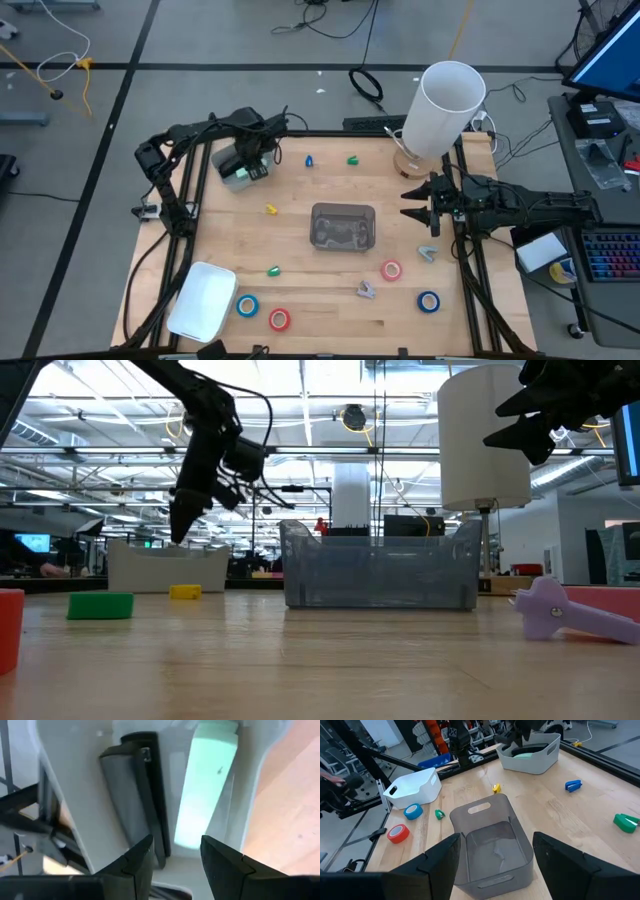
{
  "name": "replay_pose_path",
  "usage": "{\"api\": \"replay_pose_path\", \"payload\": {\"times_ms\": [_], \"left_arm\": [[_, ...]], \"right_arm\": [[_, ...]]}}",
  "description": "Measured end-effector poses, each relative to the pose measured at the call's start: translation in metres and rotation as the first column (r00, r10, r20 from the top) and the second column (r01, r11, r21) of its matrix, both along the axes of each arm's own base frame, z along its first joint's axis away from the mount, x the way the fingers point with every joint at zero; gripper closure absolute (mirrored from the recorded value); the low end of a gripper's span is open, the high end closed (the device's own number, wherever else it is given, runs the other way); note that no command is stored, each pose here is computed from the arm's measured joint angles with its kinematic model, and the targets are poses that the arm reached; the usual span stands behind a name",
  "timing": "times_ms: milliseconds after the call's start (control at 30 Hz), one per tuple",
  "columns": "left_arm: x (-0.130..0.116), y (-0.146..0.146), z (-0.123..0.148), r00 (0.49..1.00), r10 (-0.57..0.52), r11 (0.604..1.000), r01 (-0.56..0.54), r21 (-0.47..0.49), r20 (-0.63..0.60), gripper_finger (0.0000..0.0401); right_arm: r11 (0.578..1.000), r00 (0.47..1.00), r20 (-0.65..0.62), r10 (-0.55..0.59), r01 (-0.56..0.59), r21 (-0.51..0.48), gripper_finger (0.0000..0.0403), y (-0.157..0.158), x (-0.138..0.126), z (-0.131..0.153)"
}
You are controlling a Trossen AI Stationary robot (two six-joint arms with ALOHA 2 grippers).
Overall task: Pick and place Stapler, Stapler remover, tape
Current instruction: Put the blue stapler into the gray bin
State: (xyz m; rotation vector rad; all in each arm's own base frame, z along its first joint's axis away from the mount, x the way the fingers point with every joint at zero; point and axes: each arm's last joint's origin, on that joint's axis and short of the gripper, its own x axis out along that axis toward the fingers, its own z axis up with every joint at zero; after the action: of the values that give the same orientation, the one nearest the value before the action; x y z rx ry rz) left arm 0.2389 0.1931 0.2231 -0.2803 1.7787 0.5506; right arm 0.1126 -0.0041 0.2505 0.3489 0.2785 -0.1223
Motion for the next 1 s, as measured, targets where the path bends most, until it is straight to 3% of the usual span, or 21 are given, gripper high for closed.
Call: {"api": "replay_pose_path", "payload": {"times_ms": [133,300,533,733,867,1000], "left_arm": [[0.003,0.001,0.019,1.0,0.001,1.0,-0.001,-0.012,0.021,0.0238],[0.018,-0.005,0.035,0.987,-0.006,0.996,0.02,-0.083,0.163,0.0238],[0.048,-0.021,0.04,0.92,-0.118,0.983,0.162,-0.091,0.373,0.0238],[0.08,-0.027,0.045,0.813,-0.046,0.999,0.049,0.01,0.58,0.0238],[0.092,-0.026,0.05,0.736,-0.05,0.999,0.029,0.043,0.675,0.0238],[0.103,-0.021,0.039,0.73,-0.026,0.998,-0.02,0.059,0.683,0.0238]], "right_arm": [[1.0,1.0,0.0,0.0,0.0,0.0,0.0161,0.0,0.0,0.0],[1.0,1.0,0.0,0.0,0.0,0.0,0.0161,0.0,0.0,0.0],[1.0,1.0,0.0,0.0,0.0,0.0,0.0161,0.0,0.0,0.0],[1.0,1.0,0.0,0.0,0.0,0.0,0.0161,0.0,0.0,0.0],[1.0,1.0,0.0,0.0,0.0,0.0,0.0161,0.0,0.0,0.0],[1.0,1.0,-0.001,0.0,0.0,0.0,0.0161,0.0,0.0,0.0]]}}
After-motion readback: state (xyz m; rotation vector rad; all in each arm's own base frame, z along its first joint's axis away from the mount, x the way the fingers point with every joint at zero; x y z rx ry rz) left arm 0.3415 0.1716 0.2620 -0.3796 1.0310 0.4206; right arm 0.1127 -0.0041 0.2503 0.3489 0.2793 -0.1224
